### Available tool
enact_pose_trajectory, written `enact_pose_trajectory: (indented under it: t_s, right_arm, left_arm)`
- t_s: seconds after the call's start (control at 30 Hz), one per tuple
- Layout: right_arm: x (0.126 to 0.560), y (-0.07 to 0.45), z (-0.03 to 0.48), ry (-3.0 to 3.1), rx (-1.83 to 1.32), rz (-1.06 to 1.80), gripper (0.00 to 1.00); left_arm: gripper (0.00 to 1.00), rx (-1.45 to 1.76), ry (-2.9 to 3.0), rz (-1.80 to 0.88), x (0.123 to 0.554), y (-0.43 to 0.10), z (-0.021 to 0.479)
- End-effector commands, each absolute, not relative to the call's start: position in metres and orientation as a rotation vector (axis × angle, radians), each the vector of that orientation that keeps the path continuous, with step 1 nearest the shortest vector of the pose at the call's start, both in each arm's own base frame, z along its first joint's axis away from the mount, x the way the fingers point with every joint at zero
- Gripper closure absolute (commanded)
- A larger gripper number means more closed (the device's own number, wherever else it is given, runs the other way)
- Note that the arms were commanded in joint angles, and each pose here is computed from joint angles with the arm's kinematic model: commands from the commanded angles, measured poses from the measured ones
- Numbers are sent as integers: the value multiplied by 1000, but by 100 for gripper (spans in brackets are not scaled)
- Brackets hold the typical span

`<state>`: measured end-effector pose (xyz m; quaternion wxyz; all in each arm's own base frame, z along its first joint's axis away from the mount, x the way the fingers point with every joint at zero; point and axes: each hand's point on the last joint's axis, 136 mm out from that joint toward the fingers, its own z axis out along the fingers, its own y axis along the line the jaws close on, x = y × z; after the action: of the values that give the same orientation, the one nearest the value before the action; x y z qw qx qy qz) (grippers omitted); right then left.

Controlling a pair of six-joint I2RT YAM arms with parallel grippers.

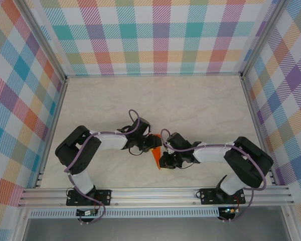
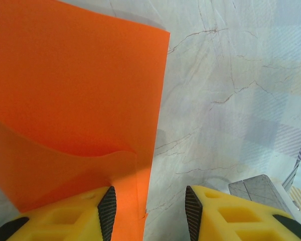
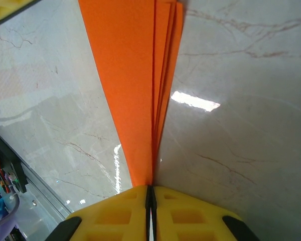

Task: Fold a paper plane with a square sheet of paper (pick it up from the middle)
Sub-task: Fold the wing for the fifth time at the center of the table.

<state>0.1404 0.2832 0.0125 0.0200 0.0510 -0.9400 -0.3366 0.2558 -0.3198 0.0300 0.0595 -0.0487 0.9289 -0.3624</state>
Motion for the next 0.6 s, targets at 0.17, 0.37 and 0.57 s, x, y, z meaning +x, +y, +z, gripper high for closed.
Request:
enact_pose_trajectory:
  t_s: [0.17, 0.37, 0.57]
  right_arm:
    - [145, 278, 31, -2958, 30, -1136, 83]
    - [159, 282, 40, -2937, -92, -1256, 77]
    - [161, 288, 25, -2887, -155, -1254, 79]
  left_arm:
    - [57, -196, 2874, -996, 248, -309, 9]
    - [57, -222, 2869, -1003, 248, -309, 12]
    - [57, -237, 2855, -1009, 250, -308, 16]
